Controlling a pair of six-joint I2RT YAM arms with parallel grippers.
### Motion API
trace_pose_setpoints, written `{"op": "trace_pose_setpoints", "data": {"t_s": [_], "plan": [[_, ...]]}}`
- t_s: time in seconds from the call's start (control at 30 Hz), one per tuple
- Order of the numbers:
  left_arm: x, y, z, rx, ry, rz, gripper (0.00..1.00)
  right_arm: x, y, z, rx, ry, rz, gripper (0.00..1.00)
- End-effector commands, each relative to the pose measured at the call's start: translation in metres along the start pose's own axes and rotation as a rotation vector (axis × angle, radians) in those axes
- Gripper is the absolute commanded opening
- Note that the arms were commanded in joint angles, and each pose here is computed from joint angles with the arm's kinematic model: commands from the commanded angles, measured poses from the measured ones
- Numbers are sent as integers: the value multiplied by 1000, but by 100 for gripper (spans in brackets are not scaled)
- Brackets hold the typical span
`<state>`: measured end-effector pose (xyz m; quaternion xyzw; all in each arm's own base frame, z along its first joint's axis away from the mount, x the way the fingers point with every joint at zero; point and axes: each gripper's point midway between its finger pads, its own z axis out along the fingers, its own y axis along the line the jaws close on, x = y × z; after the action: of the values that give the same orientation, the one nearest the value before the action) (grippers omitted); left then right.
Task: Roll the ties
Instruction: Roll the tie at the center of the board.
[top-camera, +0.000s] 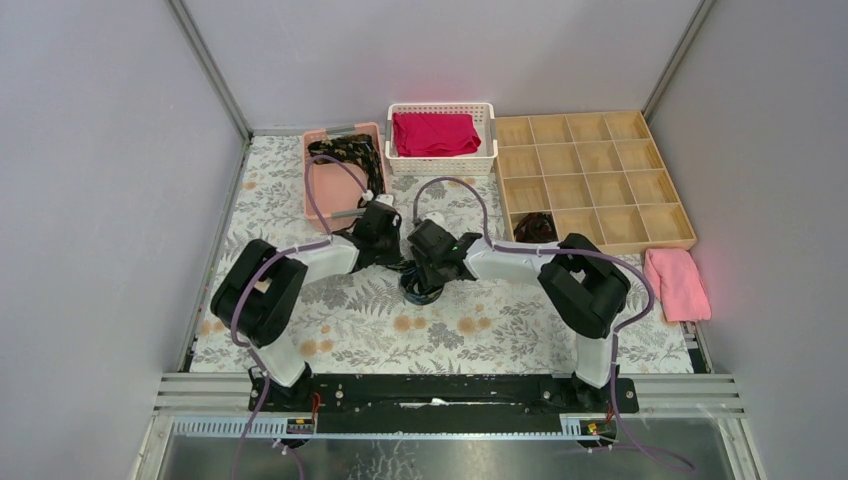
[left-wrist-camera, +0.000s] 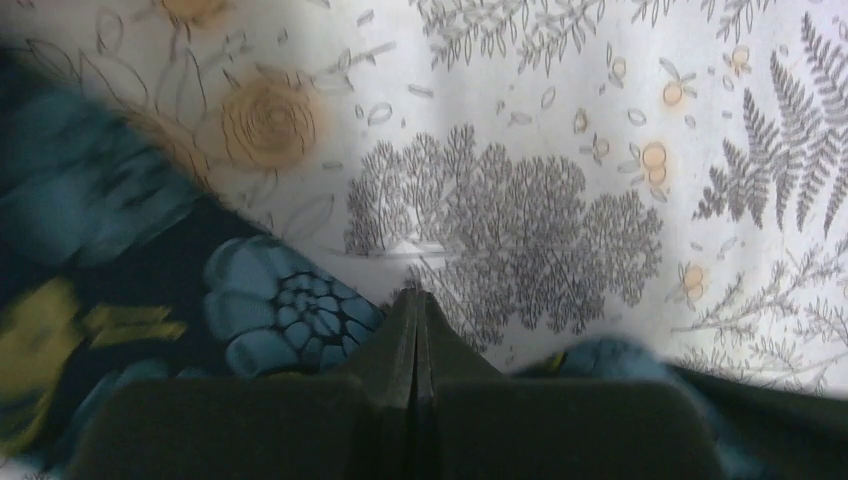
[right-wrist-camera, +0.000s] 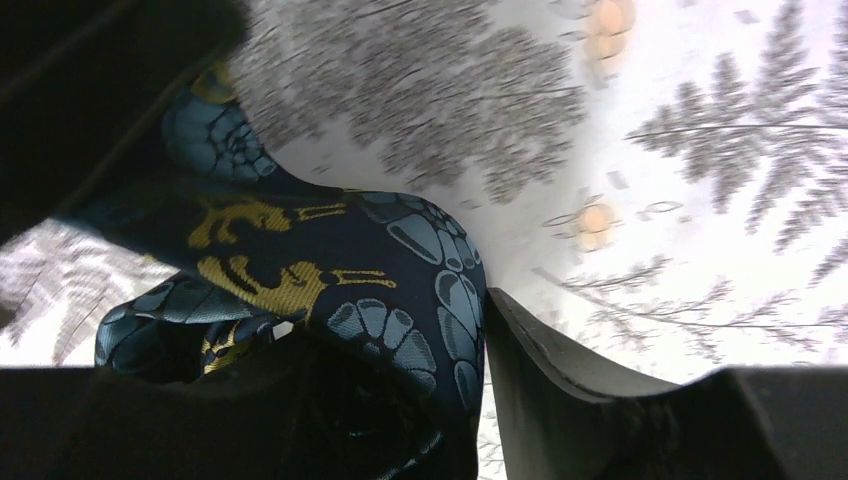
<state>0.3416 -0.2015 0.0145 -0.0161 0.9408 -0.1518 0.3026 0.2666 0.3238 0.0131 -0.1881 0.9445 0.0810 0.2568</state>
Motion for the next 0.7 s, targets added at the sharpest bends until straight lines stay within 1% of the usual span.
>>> {"op": "trace_pose_setpoints", "data": {"t_s": [0.0,0.27,0.43,0.67], "plan": [[39,4,-13,-10,102,7,0,7,-53,7,171,41,35,53],[67,-20,-41,49,118,22,0,-7,-59,20,194,45,72,53],[77,-35,-48,77,129,12,0,-20,-58,24,207,38,95,53],[85,-63,-61,140,125,9,0,-32,-47,32,169,60,80,49]]}}
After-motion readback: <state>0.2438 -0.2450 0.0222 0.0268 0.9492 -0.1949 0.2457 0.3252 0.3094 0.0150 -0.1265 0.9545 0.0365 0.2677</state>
